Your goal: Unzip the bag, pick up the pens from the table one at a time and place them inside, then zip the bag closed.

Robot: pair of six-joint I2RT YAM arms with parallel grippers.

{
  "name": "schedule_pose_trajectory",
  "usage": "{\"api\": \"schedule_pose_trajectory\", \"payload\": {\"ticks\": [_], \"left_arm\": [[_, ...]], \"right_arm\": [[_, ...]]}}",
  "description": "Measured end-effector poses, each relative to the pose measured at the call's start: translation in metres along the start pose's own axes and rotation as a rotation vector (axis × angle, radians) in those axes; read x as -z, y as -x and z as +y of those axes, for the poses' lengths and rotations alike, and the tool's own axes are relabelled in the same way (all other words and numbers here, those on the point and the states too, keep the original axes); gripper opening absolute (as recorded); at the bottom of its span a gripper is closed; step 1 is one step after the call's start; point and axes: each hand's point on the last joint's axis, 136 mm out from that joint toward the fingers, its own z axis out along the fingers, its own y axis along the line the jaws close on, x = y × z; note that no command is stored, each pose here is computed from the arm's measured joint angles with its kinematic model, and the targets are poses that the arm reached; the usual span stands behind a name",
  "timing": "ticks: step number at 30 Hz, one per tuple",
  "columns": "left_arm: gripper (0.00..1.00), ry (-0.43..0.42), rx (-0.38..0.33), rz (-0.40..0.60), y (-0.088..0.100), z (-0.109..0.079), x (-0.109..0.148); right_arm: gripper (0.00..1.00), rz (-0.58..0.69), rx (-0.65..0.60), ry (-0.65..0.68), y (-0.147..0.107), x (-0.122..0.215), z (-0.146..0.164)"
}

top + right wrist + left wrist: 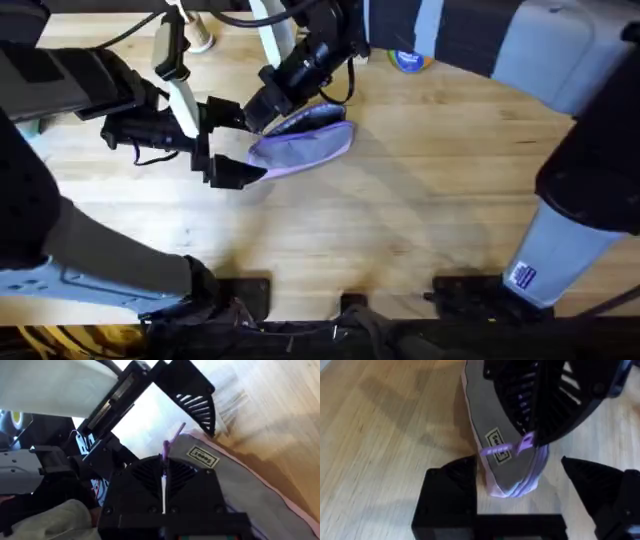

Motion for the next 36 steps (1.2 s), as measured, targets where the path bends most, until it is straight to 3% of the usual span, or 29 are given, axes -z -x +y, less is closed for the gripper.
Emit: {"api": "schedule_pose_trajectory", "payload": {"ticks": [4,5,6,8,9,16,24,36], "left_arm": [[0.949,0.004,-0.008,-0.032,0.006,0.001,-0.001],[0.827,0.005,-0.007,-0.036,0.007,0.001,-0.001],[0.366,0.005,-0.007,-0.040,0.008,0.001,-0.001],[0.090,0.003,-0.010,-0.040,0.008,0.001,-0.001],[0.058,0.004,-0.013,-0.039,0.007,0.001,-0.001],[0.046,0.005,-0.012,-0.042,0.008,0.001,-0.001],[0.045,0.013,-0.022,-0.058,0.011,0.004,-0.001],[0.045,0.004,-0.028,-0.072,0.015,0.002,-0.004]], "right_arm": [[0.030,0.000,0.000,0.000,0.000,0.000,0.000],[0.030,0.000,0.000,0.000,0.000,0.000,0.000],[0.030,0.000,0.000,0.000,0.000,0.000,0.000],[0.030,-0.001,0.001,-0.001,0.000,0.000,0.000],[0.030,0.000,0.000,-0.004,0.000,0.000,-0.001],[0.030,0.012,-0.051,-0.078,-0.004,0.008,-0.020],[0.030,-0.007,-0.246,-0.250,-0.012,0.040,-0.080],[0.030,-0.067,-0.444,-0.337,-0.023,0.084,-0.135]]}}
